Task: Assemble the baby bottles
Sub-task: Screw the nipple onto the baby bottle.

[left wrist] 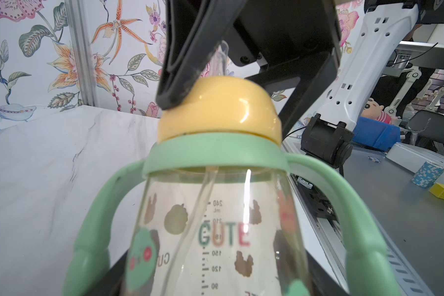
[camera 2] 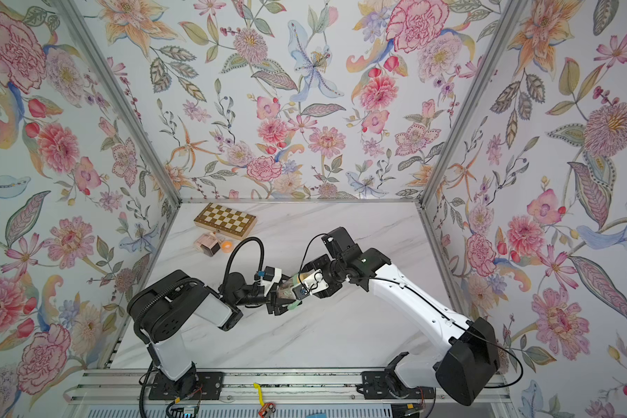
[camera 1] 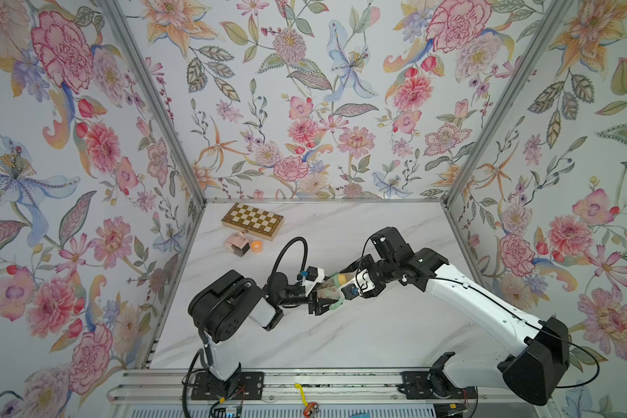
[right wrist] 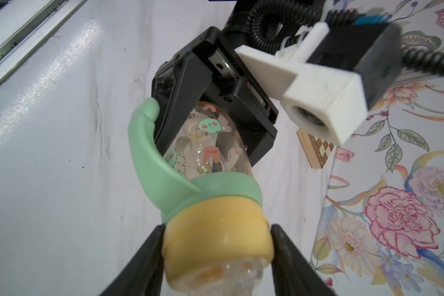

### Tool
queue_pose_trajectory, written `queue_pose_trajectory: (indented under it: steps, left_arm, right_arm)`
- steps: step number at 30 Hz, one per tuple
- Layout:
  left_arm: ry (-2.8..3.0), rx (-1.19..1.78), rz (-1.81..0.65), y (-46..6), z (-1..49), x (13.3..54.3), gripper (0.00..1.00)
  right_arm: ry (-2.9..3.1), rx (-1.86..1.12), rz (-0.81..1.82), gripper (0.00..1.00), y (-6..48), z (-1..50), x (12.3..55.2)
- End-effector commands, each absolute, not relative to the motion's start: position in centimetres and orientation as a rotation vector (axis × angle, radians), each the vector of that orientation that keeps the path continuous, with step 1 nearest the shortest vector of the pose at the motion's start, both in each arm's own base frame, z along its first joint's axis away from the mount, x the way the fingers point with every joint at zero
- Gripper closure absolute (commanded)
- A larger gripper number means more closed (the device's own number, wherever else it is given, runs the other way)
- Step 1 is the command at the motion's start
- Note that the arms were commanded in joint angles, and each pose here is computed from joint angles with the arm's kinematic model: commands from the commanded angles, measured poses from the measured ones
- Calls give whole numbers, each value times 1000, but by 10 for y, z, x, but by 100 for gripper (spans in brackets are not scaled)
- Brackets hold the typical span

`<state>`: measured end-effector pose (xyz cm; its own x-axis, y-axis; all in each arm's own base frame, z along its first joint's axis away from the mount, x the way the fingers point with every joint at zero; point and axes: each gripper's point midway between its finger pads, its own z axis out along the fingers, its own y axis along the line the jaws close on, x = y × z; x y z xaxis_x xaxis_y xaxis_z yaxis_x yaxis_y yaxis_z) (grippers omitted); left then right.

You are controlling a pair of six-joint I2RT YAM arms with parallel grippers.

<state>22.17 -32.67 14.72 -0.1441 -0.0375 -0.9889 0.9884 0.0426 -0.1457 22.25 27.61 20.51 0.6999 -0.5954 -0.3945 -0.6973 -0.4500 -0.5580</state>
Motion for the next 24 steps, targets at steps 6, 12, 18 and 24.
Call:
queue_pose_trajectory:
  steps: [6,12,18,24]
  left_arm:
    - [1077,830,-685,-293,208,279,100]
    - [1097,687,-158,-248,206,315,100]
    - [1099,750,-171,-254,200,309,100]
    - [1085,767,-274,-263,203,298,100]
  right_arm:
    - [1518,-1775,674,54,314,245,221]
    - [2543,-395,1290,75,331,262,319]
    - [2536,67,1461,46,314,283,322]
    - [2391,38,1505,32,281,316,317]
